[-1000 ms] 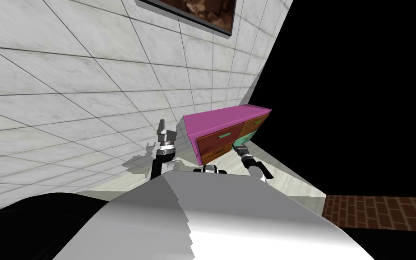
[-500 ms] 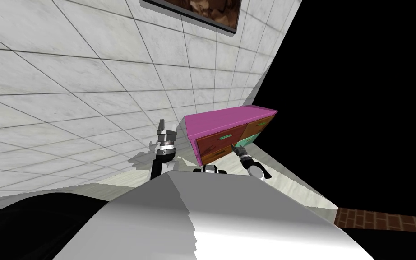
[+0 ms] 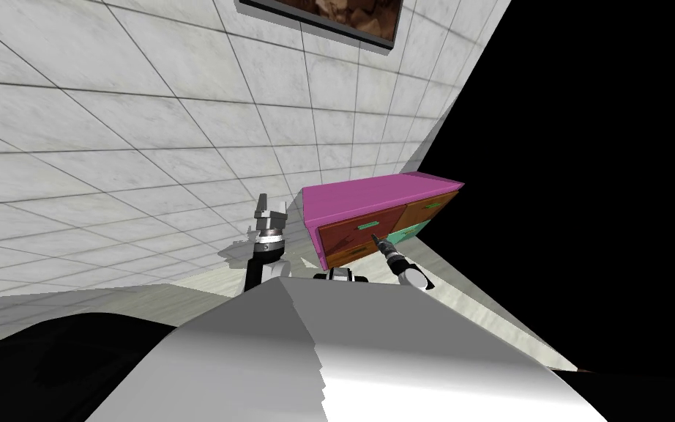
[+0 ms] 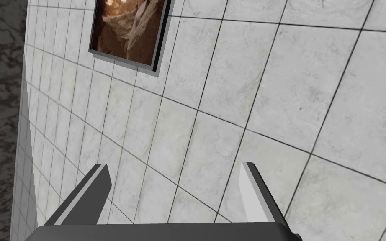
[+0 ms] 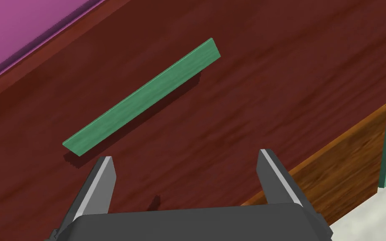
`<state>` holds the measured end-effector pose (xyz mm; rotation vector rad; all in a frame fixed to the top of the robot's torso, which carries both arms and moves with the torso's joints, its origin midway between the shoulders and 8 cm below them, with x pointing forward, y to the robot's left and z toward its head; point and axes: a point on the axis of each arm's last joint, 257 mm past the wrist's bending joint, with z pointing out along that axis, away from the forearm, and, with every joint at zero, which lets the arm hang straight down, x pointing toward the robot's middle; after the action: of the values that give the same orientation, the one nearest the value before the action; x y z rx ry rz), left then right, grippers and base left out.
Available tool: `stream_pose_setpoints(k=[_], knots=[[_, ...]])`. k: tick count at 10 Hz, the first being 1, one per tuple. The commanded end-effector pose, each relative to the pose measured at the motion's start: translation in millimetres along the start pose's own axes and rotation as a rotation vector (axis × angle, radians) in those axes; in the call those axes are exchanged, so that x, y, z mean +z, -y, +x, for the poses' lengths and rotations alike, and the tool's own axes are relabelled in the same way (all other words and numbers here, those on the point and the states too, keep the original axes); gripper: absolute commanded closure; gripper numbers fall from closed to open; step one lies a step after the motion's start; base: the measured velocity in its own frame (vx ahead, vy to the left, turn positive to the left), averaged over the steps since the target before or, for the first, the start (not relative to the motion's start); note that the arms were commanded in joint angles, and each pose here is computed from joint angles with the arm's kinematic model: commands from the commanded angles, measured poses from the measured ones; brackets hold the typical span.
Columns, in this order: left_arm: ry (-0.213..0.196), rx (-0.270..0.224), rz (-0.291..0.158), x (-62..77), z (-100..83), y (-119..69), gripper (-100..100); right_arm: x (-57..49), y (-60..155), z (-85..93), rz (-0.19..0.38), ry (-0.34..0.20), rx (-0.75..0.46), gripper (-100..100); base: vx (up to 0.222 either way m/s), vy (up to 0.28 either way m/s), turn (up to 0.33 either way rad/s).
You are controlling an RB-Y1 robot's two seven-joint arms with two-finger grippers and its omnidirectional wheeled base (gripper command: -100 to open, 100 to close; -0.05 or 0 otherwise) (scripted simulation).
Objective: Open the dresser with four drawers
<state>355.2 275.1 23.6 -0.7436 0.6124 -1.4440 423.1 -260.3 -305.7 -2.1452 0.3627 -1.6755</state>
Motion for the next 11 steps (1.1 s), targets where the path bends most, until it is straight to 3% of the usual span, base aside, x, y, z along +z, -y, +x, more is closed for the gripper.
stream_pose_setpoints(k=[1,5,9,11], knots=[[0.000,0.000,0.000,0.0,0.0,0.0,0,2.6,8,-9.4,0.026,0.014,0.128,-100,0.035,-0.059,0.050],[0.000,0.000,0.000,0.0,0.0,0.0,0,5.9,19,-18.6,0.053,0.022,0.272,-100,0.025,-0.021,0.070],[0.000,0.000,0.000,0.0,0.0,0.0,0,14.0,48,-29.8,0.100,0.010,0.520,-100,0.022,-0.050,0.088],[0.000,0.000,0.000,0.0,0.0,0.0,0,16.8,58,-31.5,0.109,0.001,0.576,-100,0.015,-0.020,0.025]])
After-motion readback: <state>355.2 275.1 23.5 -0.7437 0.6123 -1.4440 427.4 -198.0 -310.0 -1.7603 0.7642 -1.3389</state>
